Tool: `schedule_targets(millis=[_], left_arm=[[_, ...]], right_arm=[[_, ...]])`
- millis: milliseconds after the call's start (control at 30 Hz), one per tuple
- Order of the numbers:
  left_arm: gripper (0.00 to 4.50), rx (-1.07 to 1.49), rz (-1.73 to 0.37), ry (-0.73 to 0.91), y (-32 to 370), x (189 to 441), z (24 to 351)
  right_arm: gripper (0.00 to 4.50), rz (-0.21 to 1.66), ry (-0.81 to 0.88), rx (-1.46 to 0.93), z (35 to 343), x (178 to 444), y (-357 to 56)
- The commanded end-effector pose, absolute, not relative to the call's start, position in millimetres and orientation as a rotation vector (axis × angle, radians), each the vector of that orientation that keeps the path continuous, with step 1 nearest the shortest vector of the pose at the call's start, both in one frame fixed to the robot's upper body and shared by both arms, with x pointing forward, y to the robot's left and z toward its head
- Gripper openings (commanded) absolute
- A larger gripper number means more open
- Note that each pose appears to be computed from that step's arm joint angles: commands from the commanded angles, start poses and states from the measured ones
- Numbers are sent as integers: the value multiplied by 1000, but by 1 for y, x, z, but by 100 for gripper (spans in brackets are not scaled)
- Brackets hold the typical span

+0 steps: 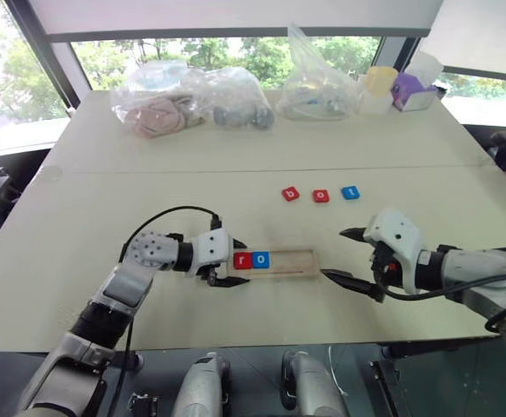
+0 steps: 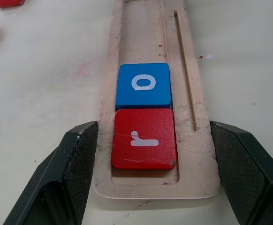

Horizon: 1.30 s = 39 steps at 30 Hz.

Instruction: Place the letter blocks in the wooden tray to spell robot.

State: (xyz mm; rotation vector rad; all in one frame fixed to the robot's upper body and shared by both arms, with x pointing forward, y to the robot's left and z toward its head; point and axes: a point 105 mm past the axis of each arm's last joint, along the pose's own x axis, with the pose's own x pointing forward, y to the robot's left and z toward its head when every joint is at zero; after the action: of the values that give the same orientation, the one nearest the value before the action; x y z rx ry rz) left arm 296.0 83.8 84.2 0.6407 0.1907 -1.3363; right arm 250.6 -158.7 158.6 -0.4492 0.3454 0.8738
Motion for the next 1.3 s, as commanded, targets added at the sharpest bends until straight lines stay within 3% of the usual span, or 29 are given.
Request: schedule_targets(millis=[33,267,300,367,633,900,1300], left_arm=[[313,642,-1362,249,79,285,75],[313,623,-1366,292,82,283,70],[393,617,-1359,296,83,283,69],[448,613,-1350,299,84,285,69],[448,562,-1327,277,87,286,78],[448,496,-1223,253,118,280,113],[448,475,-1094,242,147,263,144]], right_arm=[[450,887,309,-478,166,250,-155],[450,897,307,-482,166,252,-153],[450,897,306,-482,166,253,-152],[450,898,305,-482,166,253,-152],[450,875,251,-480,173,264,-151],[450,657,175,-359,179,344,-143],[450,456,253,-207,149,418,-103]])
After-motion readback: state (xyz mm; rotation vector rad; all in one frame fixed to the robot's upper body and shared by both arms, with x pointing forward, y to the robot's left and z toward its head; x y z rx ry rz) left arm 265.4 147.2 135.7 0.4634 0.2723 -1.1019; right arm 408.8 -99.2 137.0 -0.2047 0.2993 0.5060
